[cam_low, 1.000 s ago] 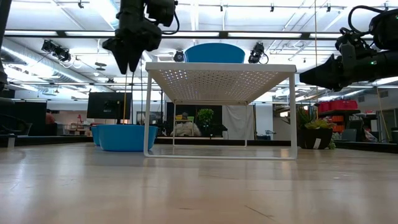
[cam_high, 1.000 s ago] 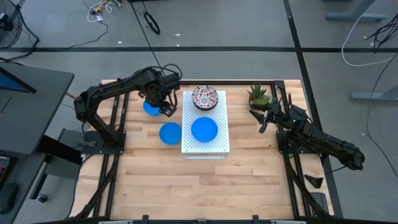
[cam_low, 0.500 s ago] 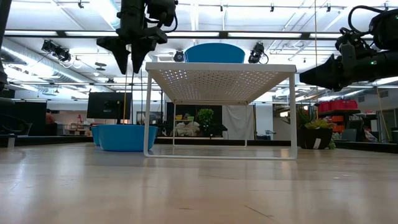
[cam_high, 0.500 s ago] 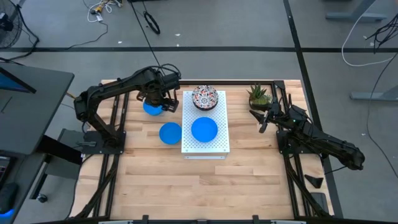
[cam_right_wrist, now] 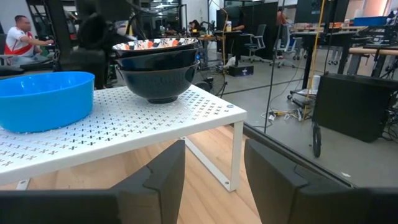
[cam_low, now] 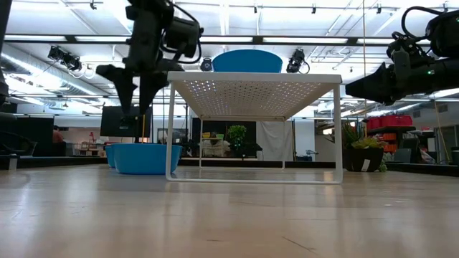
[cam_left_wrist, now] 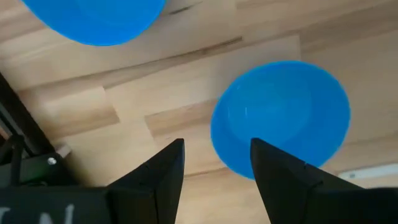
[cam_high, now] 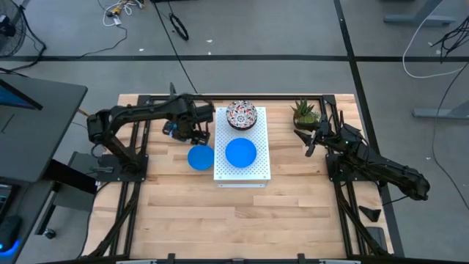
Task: Pick & Place Mini bowls
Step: Stack the bottom blue bowl on top of the other blue bowl on the shelf
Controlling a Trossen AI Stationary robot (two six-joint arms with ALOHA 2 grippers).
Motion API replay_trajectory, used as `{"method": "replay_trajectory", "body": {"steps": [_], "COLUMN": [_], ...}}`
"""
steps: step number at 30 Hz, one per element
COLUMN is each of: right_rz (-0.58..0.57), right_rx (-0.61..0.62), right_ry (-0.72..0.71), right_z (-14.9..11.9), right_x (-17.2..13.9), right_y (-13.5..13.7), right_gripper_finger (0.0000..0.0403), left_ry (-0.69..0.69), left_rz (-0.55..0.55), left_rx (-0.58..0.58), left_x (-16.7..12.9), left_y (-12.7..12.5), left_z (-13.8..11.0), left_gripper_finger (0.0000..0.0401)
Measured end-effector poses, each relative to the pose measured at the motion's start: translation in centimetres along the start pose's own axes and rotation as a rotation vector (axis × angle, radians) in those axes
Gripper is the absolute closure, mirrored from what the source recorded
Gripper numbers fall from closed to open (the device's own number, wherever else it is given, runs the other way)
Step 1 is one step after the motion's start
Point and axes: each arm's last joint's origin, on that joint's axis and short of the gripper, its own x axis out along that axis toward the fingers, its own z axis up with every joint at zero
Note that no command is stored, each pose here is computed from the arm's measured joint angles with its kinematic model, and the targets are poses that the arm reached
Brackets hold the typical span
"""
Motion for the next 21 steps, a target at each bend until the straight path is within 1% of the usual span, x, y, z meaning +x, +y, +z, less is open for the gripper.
{"method": "replay_trajectory", "body": {"steps": [3,7,9,14,21], "right_rz": [0.000,0.000,0.000,0.000,0.000], "right_rx": [0.000,0.000,0.000,0.000,0.000], "right_ry": [0.000,0.000,0.000,0.000,0.000], "right_z": [0.0,0.0,0.0,0.0,0.0], "right_x": [0.0,0.0,0.0,0.0,0.0], "right_y": [0.0,0.0,0.0,0.0,0.0], "right_gripper_finger": [0.0234,0.0234,0.0234,0.0234,0.0234], "left_ry": [-0.021,-0.029,-0.032,-0.049,-0.051], "left_rz": [-0.018,-0.083,-0.096,-0.112,-0.090], "left_rx": [-0.007,-0.001,0.003,-0.010,-0.037], "left_x": [1.2,2.9,3.7,5.5,8.5], "left_y": [0.0,-0.2,-0.3,-0.1,1.0], "left_z": [-0.7,-1.7,-1.9,-2.1,-2.7], "left_gripper_finger": [0.0213,0.0213,0.0213,0.0213,0.0213]}}
